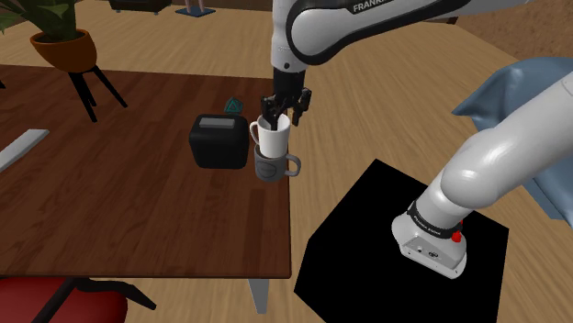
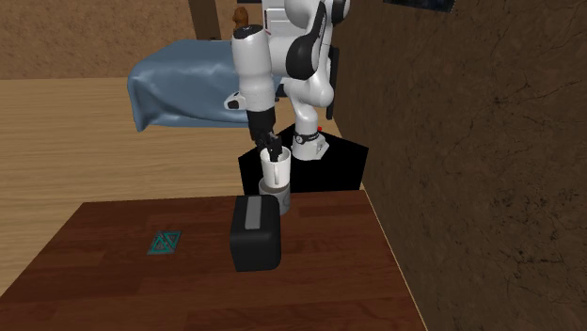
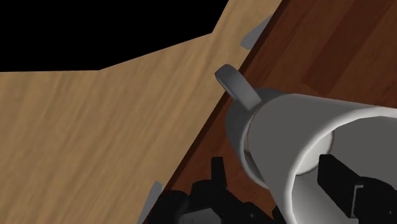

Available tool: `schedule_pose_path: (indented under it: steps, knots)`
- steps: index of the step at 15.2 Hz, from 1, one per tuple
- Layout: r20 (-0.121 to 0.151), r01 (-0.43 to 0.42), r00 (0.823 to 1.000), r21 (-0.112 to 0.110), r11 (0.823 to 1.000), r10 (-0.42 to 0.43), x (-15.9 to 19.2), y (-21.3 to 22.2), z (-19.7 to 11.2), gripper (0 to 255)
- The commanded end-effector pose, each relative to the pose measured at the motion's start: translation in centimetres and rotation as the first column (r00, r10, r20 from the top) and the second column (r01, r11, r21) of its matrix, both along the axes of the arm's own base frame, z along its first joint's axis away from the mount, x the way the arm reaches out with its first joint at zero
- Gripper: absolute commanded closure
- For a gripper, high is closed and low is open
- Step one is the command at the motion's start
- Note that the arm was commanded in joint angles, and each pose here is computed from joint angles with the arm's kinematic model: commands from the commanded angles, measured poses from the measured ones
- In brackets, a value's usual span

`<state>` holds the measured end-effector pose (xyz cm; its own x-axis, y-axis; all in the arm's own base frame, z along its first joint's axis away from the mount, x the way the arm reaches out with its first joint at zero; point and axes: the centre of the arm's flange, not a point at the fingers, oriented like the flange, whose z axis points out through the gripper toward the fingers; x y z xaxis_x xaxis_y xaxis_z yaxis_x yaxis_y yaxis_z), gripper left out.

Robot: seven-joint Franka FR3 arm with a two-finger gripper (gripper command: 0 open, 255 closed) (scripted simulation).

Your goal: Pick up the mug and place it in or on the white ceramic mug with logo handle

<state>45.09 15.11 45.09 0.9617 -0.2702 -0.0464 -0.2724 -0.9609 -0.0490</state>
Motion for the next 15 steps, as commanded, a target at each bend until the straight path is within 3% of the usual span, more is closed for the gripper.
schedule_pose_path:
  steps: [1,4,8,15]
  knots:
    - [-0.001,0.000,1.000,0.000,1.000,0.000,0.0,0.0,-0.1,0]
    - [-0.001,0.000,1.000,0.000,1.000,0.000,0.0,0.0,0.0,0]
    - [-0.001,0.000,1.000,0.000,1.000,0.000,0.2,-0.3,5.0,0]
    - [-0.001,0.000,1.000,0.000,1.000,0.000,0.2,-0.3,5.0,0]
